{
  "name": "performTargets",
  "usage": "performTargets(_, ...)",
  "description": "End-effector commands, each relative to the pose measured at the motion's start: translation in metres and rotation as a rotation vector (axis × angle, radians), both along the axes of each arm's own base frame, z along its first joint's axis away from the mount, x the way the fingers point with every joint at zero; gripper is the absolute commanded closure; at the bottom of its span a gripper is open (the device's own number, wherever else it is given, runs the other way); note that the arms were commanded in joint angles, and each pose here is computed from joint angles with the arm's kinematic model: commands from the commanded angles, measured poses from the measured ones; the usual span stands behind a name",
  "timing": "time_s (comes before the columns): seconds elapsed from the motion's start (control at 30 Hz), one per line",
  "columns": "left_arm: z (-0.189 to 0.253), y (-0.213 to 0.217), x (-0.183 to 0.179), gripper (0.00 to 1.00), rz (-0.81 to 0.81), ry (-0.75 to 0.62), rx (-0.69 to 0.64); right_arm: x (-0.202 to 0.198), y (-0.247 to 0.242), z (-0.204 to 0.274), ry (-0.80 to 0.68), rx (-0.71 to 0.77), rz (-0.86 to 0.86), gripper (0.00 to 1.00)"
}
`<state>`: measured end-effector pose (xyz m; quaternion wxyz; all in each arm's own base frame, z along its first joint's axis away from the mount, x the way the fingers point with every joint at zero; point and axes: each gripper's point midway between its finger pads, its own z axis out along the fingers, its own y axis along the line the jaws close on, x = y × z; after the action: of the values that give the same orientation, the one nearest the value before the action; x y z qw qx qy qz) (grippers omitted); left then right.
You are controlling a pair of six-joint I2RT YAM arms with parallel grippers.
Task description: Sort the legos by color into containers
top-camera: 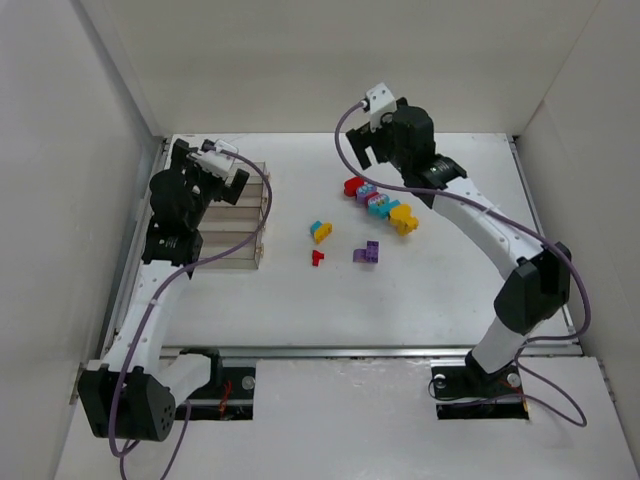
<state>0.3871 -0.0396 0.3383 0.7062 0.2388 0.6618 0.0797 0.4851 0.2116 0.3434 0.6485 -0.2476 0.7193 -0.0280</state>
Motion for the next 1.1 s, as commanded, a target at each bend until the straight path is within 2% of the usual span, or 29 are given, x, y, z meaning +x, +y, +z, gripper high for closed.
performTargets(0.0, -0.003, -0.018, -0.008, 0.00, -0.089, 0.068, -0.026, -0.031, 0.047, -0.039, 0.250, 0.116, 0.186, 0.00)
performTargets(0.03, 0.001, -0.022, -0.009, 0.00, -0.099, 0.072, -0.071, -0.033, 0.053, -0.047, 0.283, 0.116, 0.190, 0.00)
performTargets(0.17, -0.002, -0.034, -0.011, 0.00, -0.157, 0.101, -0.114, -0.043, 0.081, -0.107, 0.495, 0.229, 0.144, 0.00)
performTargets(0.23, -0.011, -0.036, -0.011, 0.00, -0.172, 0.114, -0.114, -0.051, 0.104, -0.122, 0.517, 0.250, 0.197, 0.00)
performTargets(0.33, -0.014, -0.034, -0.010, 0.00, -0.160, 0.114, -0.114, -0.065, 0.129, -0.164, 0.556, 0.143, 0.290, 0.00)
performTargets(0.37, -0.018, -0.036, -0.008, 0.00, -0.159, 0.123, -0.113, -0.058, 0.130, -0.163, 0.558, 0.124, 0.282, 0.00)
performTargets(0.43, -0.022, -0.032, -0.007, 0.00, -0.131, 0.131, -0.112, -0.067, 0.134, -0.202, 0.692, 0.043, 0.283, 0.00)
performTargets(0.5, -0.031, -0.033, -0.005, 0.00, -0.126, 0.147, -0.100, -0.064, 0.137, -0.202, 0.722, 0.046, 0.269, 0.00)
performTargets(0.67, -0.040, -0.029, -0.004, 0.00, -0.106, 0.150, -0.099, -0.067, 0.136, -0.211, 0.799, 0.195, 0.126, 0.00)
performTargets(0.8, -0.041, -0.036, -0.007, 0.00, -0.135, 0.146, -0.100, -0.056, 0.120, -0.211, 0.799, 0.246, -0.030, 0.08)
performTargets(0.93, -0.038, -0.037, -0.004, 0.00, -0.118, 0.124, -0.076, -0.054, 0.124, -0.202, 0.813, 0.340, -0.050, 0.15)
performTargets(1.07, -0.037, -0.033, 0.005, 0.00, -0.067, 0.100, -0.102, -0.065, 0.121, -0.215, 0.843, 0.395, -0.122, 0.15)
